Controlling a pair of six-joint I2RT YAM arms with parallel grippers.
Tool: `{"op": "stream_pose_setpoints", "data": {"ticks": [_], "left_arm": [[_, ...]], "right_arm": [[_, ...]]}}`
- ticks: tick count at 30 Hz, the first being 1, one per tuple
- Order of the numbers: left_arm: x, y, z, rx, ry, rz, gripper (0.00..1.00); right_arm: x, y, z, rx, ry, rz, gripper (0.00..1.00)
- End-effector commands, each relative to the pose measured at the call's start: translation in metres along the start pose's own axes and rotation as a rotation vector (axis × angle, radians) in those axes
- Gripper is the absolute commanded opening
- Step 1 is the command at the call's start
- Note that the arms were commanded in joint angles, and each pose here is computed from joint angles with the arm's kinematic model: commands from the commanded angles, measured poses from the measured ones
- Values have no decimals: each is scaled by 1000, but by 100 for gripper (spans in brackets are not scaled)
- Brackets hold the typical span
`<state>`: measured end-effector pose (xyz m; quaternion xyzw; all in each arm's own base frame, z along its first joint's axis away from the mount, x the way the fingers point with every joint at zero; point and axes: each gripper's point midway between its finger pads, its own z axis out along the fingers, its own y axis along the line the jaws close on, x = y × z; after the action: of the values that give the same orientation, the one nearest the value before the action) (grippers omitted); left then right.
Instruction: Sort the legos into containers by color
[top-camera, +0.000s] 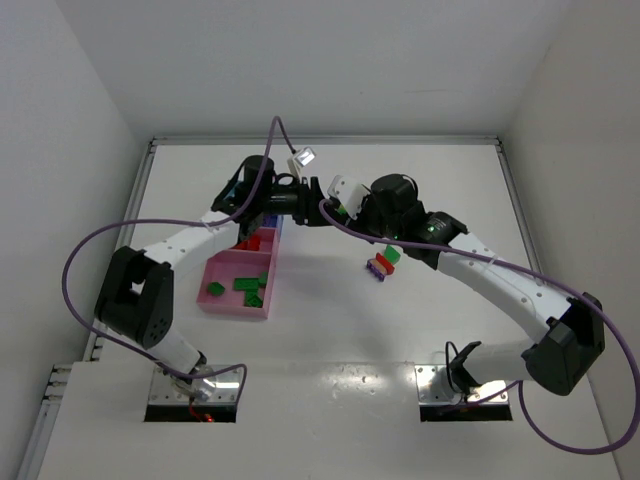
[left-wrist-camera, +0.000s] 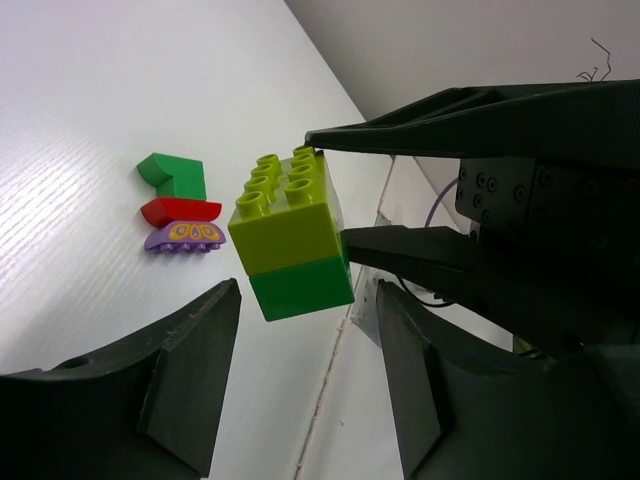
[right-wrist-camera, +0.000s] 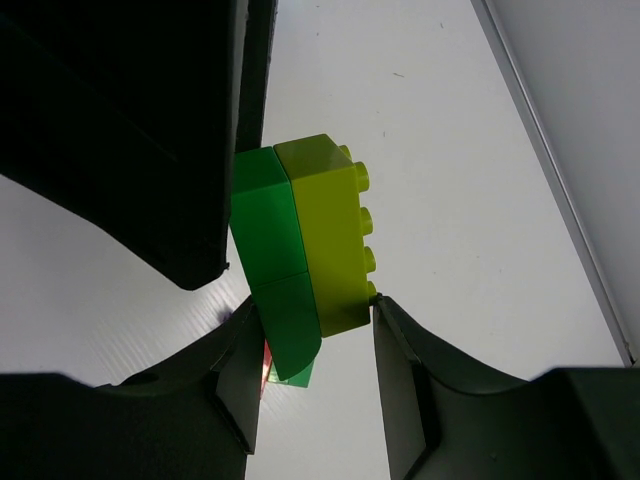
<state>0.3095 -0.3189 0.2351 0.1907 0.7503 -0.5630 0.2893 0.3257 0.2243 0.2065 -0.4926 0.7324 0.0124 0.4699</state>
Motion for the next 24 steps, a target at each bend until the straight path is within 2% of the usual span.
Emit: {"op": "stream_pose_setpoints", "data": {"ticks": [1, 10, 18, 21, 23, 24], "left_arm": [[-16, -19, 4, 59, -24, 54, 62], [-15, -22, 8, 80, -21, 51, 58], [-9, -20, 6, 75, -15, 51, 30], [-4, -20, 3, 73, -12, 56, 27], [0, -19, 1, 68, -6, 59, 25], [-2, -22, 0, 72, -11, 79, 25]], "right_arm": [[-29, -6, -3, 19, -88, 11, 11], [-29, 2, -2, -8, -93, 5, 11], [-27, -4, -2, 19, -87, 37, 11], [-24, -14, -2, 47, -82, 69, 11], [-26, -13, -4, 35, -99, 88, 16], [-32, -6, -5, -9, -122, 106, 25]]}}
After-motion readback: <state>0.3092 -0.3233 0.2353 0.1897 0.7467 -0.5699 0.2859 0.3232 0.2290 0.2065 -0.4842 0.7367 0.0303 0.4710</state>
